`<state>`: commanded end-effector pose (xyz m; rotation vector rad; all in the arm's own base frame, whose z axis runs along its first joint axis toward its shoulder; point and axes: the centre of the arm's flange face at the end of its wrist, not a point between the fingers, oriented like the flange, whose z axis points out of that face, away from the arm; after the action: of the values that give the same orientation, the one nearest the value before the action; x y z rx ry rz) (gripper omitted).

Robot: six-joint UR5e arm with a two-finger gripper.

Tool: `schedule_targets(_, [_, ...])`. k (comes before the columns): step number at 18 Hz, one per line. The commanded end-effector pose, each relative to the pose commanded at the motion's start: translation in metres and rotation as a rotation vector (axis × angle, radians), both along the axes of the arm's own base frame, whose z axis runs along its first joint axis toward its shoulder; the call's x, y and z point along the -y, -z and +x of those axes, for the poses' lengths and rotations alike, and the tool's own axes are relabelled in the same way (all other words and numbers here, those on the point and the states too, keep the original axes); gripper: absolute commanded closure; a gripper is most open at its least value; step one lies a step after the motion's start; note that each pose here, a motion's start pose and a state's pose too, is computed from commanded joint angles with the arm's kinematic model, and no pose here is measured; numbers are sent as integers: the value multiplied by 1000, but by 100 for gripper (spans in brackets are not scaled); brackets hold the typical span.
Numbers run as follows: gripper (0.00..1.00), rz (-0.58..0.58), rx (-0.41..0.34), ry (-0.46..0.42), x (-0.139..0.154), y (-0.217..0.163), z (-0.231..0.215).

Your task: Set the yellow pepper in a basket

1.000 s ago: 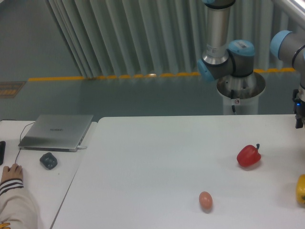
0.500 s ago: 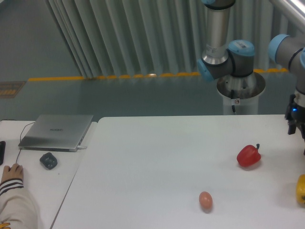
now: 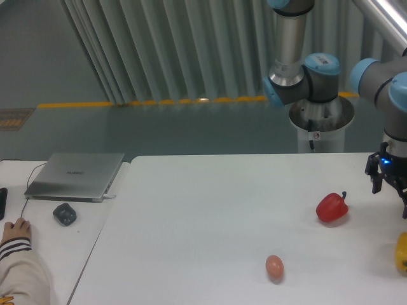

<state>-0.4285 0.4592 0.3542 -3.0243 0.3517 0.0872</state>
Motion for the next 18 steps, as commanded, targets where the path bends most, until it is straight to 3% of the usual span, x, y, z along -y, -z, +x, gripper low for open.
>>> schedule_targets(12, [0, 42, 13, -370, -12, 17, -11])
schedule_targets(18, [0, 55, -1, -391, -9, 18, -25])
